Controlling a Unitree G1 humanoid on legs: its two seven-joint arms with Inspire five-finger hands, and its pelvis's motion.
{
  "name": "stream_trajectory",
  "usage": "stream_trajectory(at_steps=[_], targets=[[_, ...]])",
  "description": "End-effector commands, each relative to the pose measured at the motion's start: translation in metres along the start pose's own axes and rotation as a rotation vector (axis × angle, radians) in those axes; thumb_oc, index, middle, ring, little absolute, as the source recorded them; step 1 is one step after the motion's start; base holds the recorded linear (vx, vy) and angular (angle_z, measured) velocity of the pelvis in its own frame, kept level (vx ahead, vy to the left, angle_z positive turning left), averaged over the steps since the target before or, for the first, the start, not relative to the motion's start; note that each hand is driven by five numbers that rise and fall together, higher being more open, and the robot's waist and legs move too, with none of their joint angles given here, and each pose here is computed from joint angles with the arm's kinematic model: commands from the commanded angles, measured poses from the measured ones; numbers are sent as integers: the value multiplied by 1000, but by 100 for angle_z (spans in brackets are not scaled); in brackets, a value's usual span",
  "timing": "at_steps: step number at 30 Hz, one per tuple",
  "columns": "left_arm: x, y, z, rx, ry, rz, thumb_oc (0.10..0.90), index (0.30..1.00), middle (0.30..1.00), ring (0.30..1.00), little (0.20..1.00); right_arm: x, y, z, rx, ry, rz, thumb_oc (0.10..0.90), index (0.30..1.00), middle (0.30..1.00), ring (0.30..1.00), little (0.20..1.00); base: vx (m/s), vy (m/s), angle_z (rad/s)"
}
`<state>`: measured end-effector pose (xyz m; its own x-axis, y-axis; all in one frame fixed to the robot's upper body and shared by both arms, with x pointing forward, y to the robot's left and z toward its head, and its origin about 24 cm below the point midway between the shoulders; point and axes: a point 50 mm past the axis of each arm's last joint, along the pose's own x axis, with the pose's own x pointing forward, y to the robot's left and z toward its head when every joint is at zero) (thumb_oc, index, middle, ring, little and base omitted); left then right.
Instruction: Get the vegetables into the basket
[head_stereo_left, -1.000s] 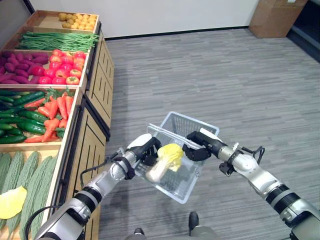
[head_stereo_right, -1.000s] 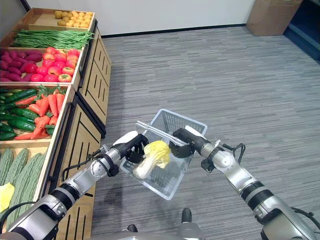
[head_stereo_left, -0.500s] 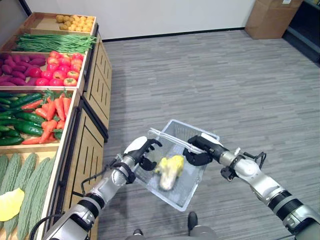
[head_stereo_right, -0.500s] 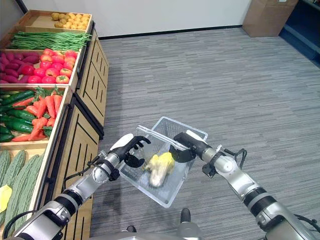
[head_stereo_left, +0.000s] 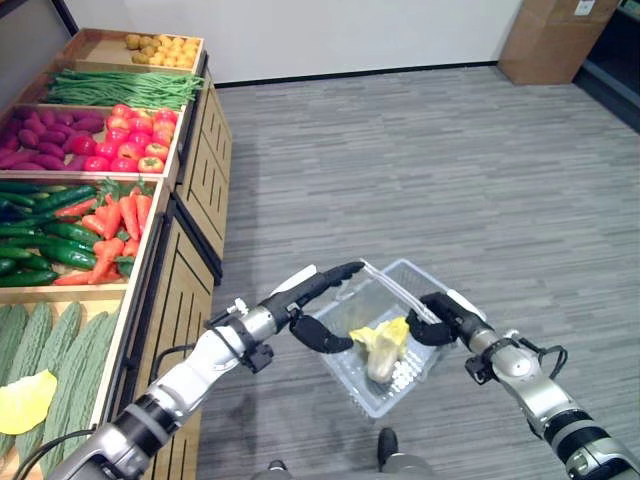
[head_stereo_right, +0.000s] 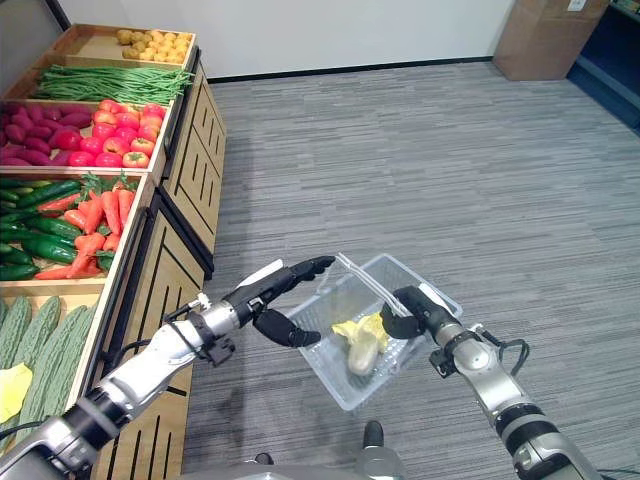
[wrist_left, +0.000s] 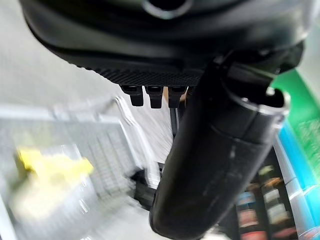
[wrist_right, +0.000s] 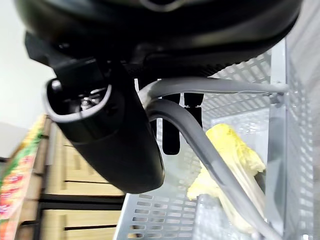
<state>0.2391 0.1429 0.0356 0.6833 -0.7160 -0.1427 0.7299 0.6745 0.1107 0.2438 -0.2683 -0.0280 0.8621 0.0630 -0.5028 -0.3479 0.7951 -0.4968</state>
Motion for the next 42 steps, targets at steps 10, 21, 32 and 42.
stream_trajectory(at_steps=[10,21,32,42], targets=[[-86,6,-110,-429,280,657,900,1000,1000,1000,1000,-28,-17,-50,209,92,-322,400,300,300,300,300,-7,-8,7],[-135,-29,-184,-392,784,818,900,1000,1000,1000,1000,-64,29,-122,367,393,-345,400,300,300,300,300,-2,-1,4],[-144,-70,-212,-358,1117,793,900,1000,1000,1000,1000,-89,81,-160,538,686,-327,400,300,300,300,300,11,-9,-6],[-126,-63,-208,-316,1076,806,900,1000,1000,1000,1000,-87,82,-158,540,684,-332,400,300,300,300,300,-33,-76,-2]])
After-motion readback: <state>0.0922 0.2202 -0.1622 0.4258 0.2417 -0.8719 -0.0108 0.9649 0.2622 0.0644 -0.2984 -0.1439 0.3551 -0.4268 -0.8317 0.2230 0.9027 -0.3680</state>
